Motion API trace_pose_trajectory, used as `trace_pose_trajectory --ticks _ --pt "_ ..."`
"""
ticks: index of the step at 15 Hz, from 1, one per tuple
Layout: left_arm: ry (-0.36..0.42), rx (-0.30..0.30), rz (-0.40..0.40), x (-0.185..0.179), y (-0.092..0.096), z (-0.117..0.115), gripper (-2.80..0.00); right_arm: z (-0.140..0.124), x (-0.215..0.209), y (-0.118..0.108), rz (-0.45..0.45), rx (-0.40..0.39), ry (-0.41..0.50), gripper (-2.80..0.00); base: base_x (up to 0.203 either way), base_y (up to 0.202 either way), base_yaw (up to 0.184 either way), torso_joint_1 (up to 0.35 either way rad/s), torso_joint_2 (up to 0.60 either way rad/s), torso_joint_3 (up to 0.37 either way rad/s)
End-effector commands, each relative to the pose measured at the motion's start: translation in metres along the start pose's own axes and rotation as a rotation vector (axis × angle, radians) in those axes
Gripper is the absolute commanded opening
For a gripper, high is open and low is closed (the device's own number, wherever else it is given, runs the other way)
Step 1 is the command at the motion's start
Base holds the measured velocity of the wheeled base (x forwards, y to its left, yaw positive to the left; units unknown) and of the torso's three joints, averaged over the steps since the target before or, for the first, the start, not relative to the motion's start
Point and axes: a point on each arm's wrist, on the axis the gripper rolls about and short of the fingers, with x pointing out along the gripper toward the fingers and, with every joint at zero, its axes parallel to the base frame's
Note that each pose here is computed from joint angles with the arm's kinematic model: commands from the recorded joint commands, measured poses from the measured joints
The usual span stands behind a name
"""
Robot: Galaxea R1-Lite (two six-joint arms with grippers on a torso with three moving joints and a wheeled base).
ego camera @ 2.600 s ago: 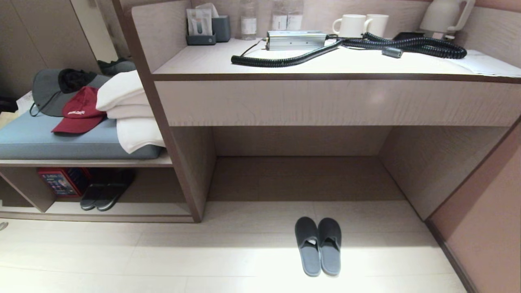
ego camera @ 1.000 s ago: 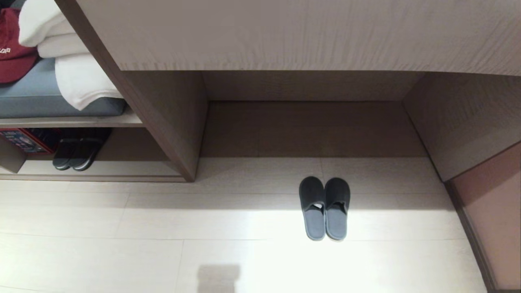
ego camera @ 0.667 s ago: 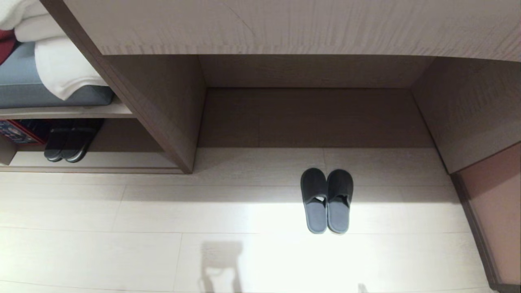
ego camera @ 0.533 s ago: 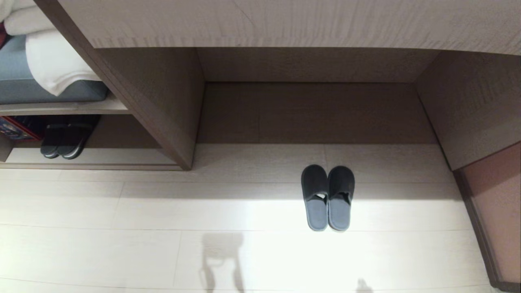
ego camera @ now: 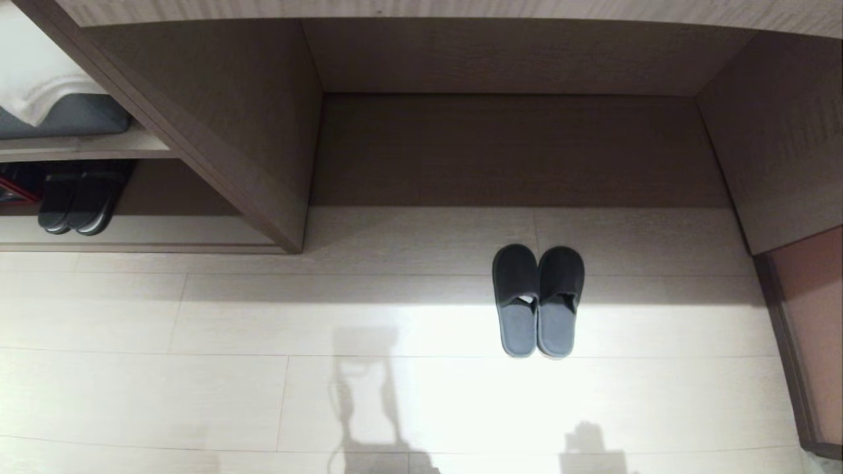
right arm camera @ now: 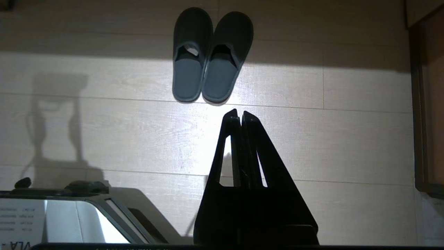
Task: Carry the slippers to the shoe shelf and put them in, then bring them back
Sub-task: Pick up the slippers on the floor
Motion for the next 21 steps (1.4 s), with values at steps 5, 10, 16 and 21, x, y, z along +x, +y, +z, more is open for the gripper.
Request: trace_pose_trajectory --ticks 5,10,16,21 --pt "0.002 0.000 0.002 0.0002 0.0000 -0.0003 -2.80 0.0000 0.0000 0.0000 0.000 0.000 0.000 -2.80 0.000 0.000 0.000 0.002 0.00 -0.195" --pt "0.001 0.000 0.000 0.0001 0.0000 0.0001 -2.80 0.0000 0.0000 0.0000 0.002 -0.003 0.000 -2.80 0.000 0.000 0.000 0.003 0.00 -0.194" --pt "0.001 0.000 0.000 0.0001 0.0000 0.0000 -2.80 0.0000 0.0000 0.0000 0.000 -0.002 0.000 -2.80 0.000 0.000 0.000 0.001 0.00 -0.200" --pt "0.001 0.000 0.002 0.0001 0.0000 0.0001 -2.80 0.0000 0.0000 0.0001 0.006 -0.004 0.000 -2.80 0.000 0.000 0.000 0.004 0.00 -0.200"
